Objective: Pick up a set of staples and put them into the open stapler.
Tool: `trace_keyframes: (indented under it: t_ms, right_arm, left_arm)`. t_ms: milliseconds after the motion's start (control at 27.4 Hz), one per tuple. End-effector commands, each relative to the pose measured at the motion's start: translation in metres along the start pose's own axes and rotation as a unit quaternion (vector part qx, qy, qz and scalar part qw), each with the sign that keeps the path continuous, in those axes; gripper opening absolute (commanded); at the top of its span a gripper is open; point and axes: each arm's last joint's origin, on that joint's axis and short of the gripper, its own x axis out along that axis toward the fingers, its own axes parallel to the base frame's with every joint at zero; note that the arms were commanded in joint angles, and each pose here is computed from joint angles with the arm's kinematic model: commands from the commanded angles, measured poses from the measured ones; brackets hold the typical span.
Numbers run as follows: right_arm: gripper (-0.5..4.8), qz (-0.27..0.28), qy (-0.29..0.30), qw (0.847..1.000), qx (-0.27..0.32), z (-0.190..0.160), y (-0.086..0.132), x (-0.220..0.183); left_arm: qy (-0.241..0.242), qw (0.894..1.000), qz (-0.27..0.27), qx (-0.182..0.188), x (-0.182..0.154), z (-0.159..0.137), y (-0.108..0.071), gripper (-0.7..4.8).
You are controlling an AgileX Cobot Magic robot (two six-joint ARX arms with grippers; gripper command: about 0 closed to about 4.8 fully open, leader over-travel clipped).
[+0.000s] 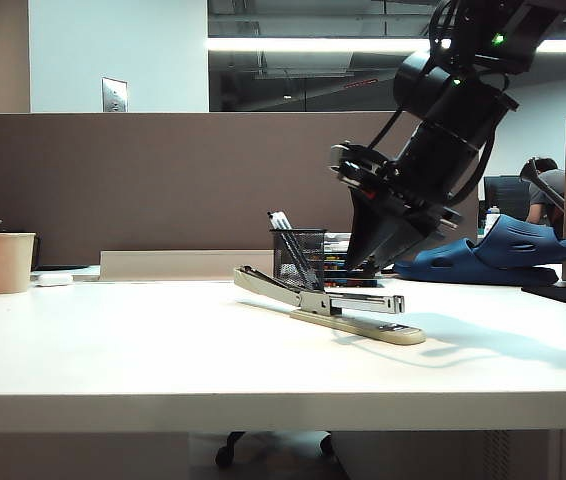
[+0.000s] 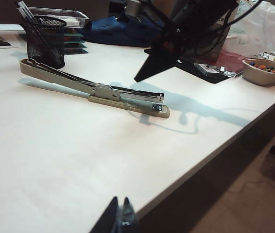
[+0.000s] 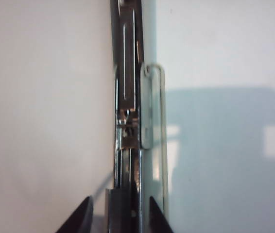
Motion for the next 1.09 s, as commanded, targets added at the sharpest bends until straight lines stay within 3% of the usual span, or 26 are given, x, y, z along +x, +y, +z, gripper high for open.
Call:
trace_keyframes:
  t_ms: [36, 109, 255, 511, 802, 1094]
  right_arm:
    - [1.37, -0.008, -0.014, 1.000, -0.004, 0.009, 0.001, -0.008]
    - [-0.13, -0.022, -0.025, 0.999, -0.007, 0.014, 0.001, -0.018]
    - [-0.06, -0.066, -0.058, 0.996, -0.003, 0.019, -0.007, -0.049]
    - [-0.06, -0.128, -0.145, 0.981, 0.012, 0.020, -0.020, -0.131]
    - [-0.06, -0.175, -0.226, 0.958, 0.007, 0.011, -0.007, -0.205]
    - [-0.06, -0.219, -0.245, 0.944, 0.021, -0.026, 0.003, -0.230]
  left_arm:
    - [-0.001, 1.000, -0.003, 0.002, 0.000, 0.001, 0.000, -0.06]
    - [-0.002, 1.000, -0.002, 0.002, 0.000, 0.001, 0.000, -0.06]
    - [-0.002, 1.000, 0.004, 0.002, 0.000, 0.001, 0.000, -0.06]
    - [-0.007, 0.992, 0.124, 0.002, -0.001, 0.001, 0.007, -0.06]
    - [-0.012, 0.966, 0.258, 0.001, -0.004, 0.001, 0.014, -0.06]
    - [-0.014, 0.949, 0.315, 0.001, -0.006, 0.002, 0.017, -0.06]
